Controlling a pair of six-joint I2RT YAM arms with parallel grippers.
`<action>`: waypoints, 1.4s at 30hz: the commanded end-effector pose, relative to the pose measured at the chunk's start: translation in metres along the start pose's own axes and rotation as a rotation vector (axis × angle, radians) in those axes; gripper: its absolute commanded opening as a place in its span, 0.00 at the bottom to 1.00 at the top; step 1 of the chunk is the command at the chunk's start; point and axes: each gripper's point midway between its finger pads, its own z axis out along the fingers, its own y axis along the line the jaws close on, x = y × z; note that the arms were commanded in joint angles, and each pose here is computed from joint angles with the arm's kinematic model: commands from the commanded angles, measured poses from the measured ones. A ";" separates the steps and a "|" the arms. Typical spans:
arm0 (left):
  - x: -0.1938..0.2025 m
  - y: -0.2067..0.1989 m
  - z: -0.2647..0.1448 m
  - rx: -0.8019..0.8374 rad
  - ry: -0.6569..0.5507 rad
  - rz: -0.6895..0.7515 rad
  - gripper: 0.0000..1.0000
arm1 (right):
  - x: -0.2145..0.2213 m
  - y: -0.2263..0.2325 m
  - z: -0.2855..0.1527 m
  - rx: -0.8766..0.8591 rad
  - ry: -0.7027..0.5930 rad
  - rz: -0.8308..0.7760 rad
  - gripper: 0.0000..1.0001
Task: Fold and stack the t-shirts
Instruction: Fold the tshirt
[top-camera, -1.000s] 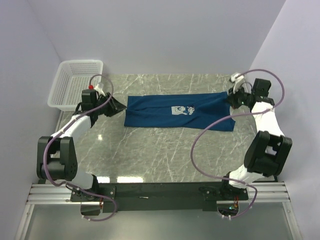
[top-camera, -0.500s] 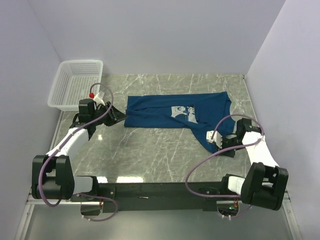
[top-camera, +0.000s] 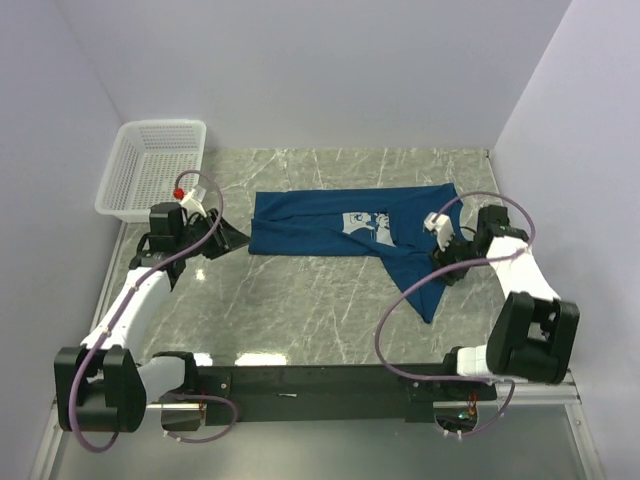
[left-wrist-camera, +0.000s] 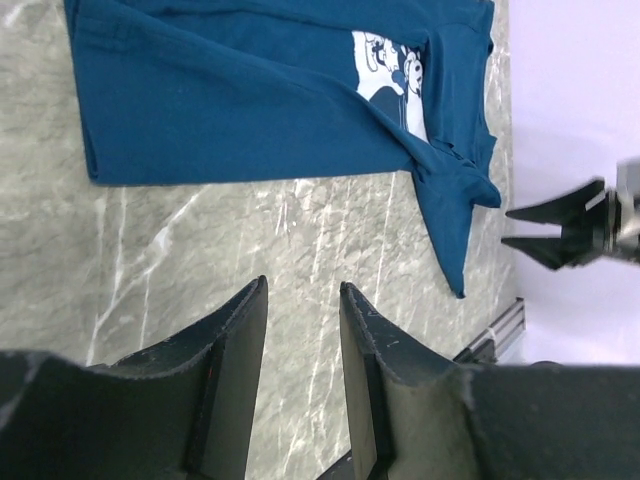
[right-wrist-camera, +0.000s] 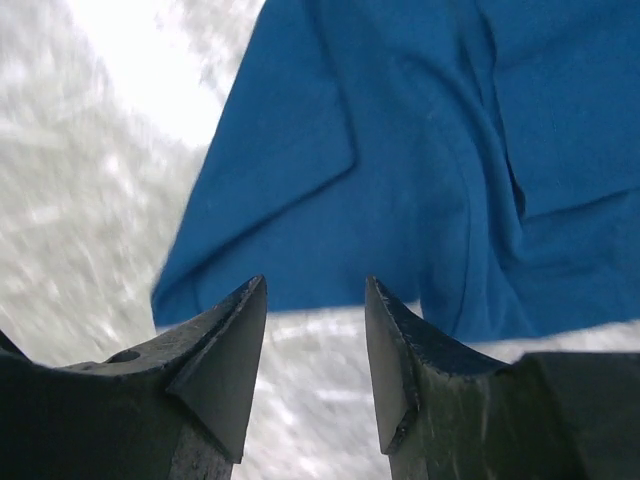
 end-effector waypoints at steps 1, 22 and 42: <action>-0.013 -0.012 -0.016 -0.003 -0.056 0.079 0.40 | -0.024 0.000 0.019 -0.033 -0.015 0.169 0.51; -0.002 -0.020 -0.035 0.016 -0.093 0.090 0.41 | -0.006 -0.014 0.074 -0.007 0.183 0.379 0.50; 0.000 -0.017 -0.036 0.011 -0.090 0.086 0.41 | -0.067 -0.032 0.033 0.043 0.051 0.283 0.00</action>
